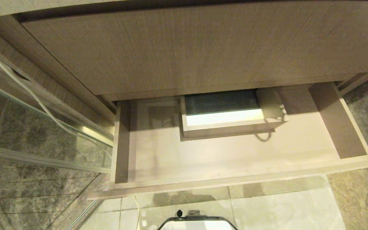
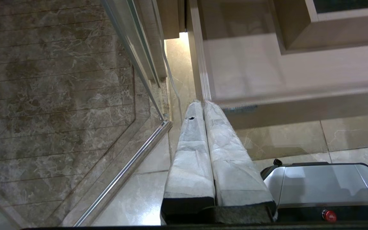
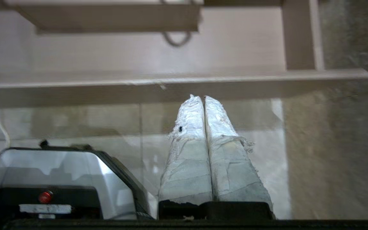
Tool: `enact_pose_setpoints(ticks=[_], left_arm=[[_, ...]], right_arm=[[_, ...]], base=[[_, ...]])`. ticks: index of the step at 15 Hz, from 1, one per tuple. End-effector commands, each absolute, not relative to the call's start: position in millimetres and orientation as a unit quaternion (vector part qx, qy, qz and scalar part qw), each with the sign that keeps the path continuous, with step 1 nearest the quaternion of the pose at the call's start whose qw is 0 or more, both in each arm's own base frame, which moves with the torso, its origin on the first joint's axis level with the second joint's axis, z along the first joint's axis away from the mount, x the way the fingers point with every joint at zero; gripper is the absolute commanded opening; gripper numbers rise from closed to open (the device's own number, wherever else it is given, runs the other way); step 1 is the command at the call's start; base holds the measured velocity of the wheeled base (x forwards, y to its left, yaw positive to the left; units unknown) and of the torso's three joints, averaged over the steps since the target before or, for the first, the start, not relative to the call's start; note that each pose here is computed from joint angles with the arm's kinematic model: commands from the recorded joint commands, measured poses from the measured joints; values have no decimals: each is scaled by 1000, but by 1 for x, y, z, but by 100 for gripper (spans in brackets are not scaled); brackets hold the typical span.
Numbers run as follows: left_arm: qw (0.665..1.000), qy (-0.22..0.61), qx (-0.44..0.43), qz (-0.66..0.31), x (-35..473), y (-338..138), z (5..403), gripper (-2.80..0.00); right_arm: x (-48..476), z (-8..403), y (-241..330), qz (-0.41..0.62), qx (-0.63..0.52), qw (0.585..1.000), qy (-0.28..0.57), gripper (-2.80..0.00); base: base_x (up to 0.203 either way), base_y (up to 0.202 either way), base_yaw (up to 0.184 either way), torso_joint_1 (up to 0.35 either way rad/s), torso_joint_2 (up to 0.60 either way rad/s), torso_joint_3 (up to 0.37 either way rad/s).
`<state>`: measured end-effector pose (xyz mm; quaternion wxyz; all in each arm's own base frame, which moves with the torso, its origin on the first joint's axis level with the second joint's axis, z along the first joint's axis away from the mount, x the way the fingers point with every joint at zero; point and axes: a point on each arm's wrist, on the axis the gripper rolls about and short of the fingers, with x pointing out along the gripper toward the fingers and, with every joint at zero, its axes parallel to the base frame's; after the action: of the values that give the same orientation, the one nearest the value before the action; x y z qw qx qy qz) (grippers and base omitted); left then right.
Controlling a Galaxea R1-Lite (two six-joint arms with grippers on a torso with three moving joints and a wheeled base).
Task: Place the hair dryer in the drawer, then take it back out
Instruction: Pull open the drawer
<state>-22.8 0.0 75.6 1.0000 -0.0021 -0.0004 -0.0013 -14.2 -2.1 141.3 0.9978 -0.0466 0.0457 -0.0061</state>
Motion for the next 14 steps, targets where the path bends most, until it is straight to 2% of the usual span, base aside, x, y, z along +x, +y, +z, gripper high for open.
enact_pose_setpoints(ticks=[1, 3, 6, 9, 14], left_arm=[[1000, -1, -2, -1, -23, 0, 76, -280], [1000, -1, -2, -1, -23, 0, 76, -280], [1000, -1, -2, -2, -23, 0, 76, -280], [1000, 0, -2, -2, -23, 0, 75, -280], [1000, 0, -2, -1, -23, 0, 75, -280]], right_arm=[[-29, 107, -5, 15, -27, 999, -7, -280], [-30, 86, -6, 1, 2, 1000, -29, -280], [-27, 86, -6, 20, 6, 997, -72, -280], [-24, 80, -3, 72, -19, 994, -81, -280], [-23, 75, -3, 74, -18, 995, -57, -280]], base=[[0, 0, 0, 0, 0, 0], [0, 0, 0, 0, 0, 0], [0, 0, 0, 0, 0, 0], [0, 0, 0, 0, 0, 0], [0, 0, 0, 0, 0, 0]])
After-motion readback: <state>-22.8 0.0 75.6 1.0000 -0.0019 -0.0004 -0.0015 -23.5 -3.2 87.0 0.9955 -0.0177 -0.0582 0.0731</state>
